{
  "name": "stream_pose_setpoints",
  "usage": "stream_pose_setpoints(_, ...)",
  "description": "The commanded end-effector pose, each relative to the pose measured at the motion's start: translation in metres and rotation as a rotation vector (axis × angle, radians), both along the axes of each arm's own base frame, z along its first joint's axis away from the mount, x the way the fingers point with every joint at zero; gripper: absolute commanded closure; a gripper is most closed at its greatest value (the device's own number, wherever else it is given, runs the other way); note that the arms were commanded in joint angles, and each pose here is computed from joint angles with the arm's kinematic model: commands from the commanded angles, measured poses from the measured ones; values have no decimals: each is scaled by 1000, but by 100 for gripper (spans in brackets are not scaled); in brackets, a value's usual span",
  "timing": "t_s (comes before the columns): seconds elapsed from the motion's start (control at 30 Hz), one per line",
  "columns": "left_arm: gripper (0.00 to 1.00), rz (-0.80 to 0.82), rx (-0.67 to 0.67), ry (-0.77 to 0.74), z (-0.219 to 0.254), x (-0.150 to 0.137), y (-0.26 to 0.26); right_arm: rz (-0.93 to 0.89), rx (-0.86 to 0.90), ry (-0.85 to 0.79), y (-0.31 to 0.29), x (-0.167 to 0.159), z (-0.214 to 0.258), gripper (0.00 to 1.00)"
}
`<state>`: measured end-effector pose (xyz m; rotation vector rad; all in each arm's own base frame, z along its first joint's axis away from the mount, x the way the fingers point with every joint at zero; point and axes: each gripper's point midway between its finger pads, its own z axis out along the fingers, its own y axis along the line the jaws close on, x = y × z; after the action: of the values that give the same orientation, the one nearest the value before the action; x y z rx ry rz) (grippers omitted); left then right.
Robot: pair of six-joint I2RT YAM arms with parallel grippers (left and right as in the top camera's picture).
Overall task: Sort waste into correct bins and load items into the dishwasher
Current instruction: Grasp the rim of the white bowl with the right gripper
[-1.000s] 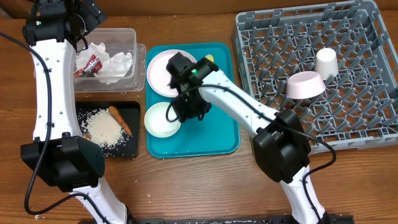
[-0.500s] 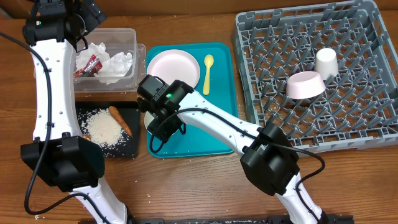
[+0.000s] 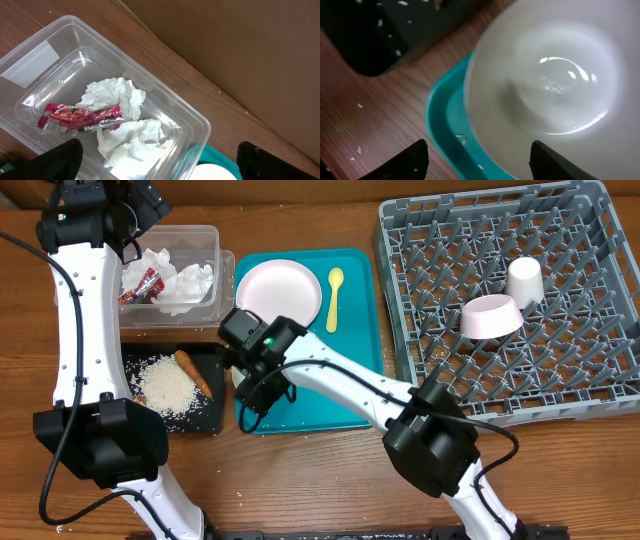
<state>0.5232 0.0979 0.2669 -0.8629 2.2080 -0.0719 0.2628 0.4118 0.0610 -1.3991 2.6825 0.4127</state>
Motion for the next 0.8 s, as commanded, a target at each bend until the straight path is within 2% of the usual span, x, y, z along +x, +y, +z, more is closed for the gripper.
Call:
stream_pose_setpoints(0.0, 0, 6, -5, -33, 14, -2, -2, 47, 40, -6, 14, -16, 10, 32)
stream_pose_setpoints(0.4, 0, 6, -5, -33, 14, -2, -2, 22, -25, -109, 3, 1, -13, 33)
stream_pose_setpoints(0.47, 0, 6, -5, -33, 14, -2, -2, 20, -28, -107, 3, 0, -14, 42)
stream_pose_setpoints(0.57, 0, 6, -5, -33, 14, -2, -2, 15, -27, -106, 3, 0, -14, 72)
stream_pose_setpoints(0.67, 0, 6, -5, -33, 14, -2, -2, 11, -26, -106, 3, 1, -13, 94)
stream_pose_setpoints(0.77, 0, 6, -5, -33, 14, -2, -2, 3, -26, -106, 1, 4, -10, 96)
